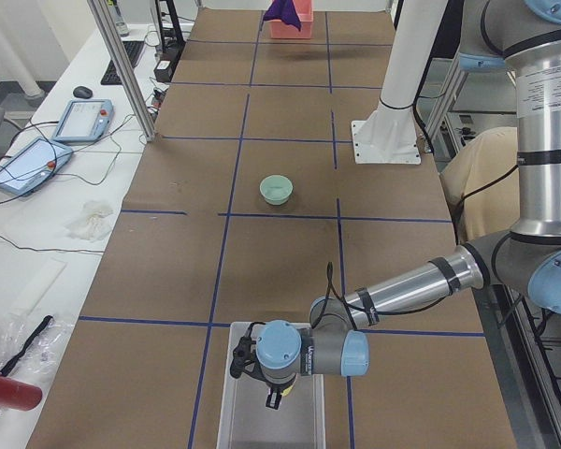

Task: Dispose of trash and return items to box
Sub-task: 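Carry the cloth into the pink bin while the left gripper drops the cup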

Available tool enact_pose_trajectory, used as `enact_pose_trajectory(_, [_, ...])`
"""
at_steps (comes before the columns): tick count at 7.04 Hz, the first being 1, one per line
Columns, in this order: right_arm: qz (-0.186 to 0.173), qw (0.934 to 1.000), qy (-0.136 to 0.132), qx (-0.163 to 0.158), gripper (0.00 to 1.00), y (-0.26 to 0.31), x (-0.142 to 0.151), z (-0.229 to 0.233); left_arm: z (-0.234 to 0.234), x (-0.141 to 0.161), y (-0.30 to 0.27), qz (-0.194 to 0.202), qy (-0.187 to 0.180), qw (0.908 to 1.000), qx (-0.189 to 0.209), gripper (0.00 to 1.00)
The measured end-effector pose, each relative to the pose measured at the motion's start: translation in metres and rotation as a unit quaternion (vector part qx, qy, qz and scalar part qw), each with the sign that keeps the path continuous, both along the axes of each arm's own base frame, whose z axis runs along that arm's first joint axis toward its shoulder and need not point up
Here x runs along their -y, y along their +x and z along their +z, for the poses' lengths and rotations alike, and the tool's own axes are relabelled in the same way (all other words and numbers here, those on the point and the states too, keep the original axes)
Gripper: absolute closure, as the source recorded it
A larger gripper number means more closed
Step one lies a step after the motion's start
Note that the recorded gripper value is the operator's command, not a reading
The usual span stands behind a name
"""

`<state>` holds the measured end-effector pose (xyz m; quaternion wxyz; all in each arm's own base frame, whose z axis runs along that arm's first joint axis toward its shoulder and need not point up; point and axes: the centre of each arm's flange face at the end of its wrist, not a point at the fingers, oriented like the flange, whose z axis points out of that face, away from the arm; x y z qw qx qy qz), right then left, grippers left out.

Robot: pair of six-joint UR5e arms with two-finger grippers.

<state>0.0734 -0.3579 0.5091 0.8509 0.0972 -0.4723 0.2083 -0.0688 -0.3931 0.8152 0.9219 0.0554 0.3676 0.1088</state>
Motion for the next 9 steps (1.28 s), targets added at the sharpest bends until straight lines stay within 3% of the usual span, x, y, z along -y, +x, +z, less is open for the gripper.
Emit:
enact_pose_trajectory(2, [-0.004, 0.9998, 0.010, -0.016, 1.00, 0.015, -0.017, 0.022, -0.020, 0.013, 0.000, 0.000, 0.026, 0.9997, 0.001, 0.16])
enact_pose_trajectory(5, [-0.008, 0.9980, 0.027, -0.057, 1.00, 0.052, -0.059, 0.075, -0.091, 0.055, -0.001, -0.020, 0.076, 0.9969, -0.001, 0.16])
enact_pose_trajectory(7, [-0.014, 0.9939, 0.033, -0.104, 1.00, 0.097, -0.075, 0.101, -0.145, 0.097, -0.001, -0.040, 0.075, 0.9964, -0.006, 0.16])
enact_pose_trajectory(9, [-0.045, 0.9874, 0.024, -0.150, 1.00, 0.135, -0.076, 0.121, -0.203, 0.121, 0.006, -0.086, 0.057, 0.9944, -0.021, 0.16])
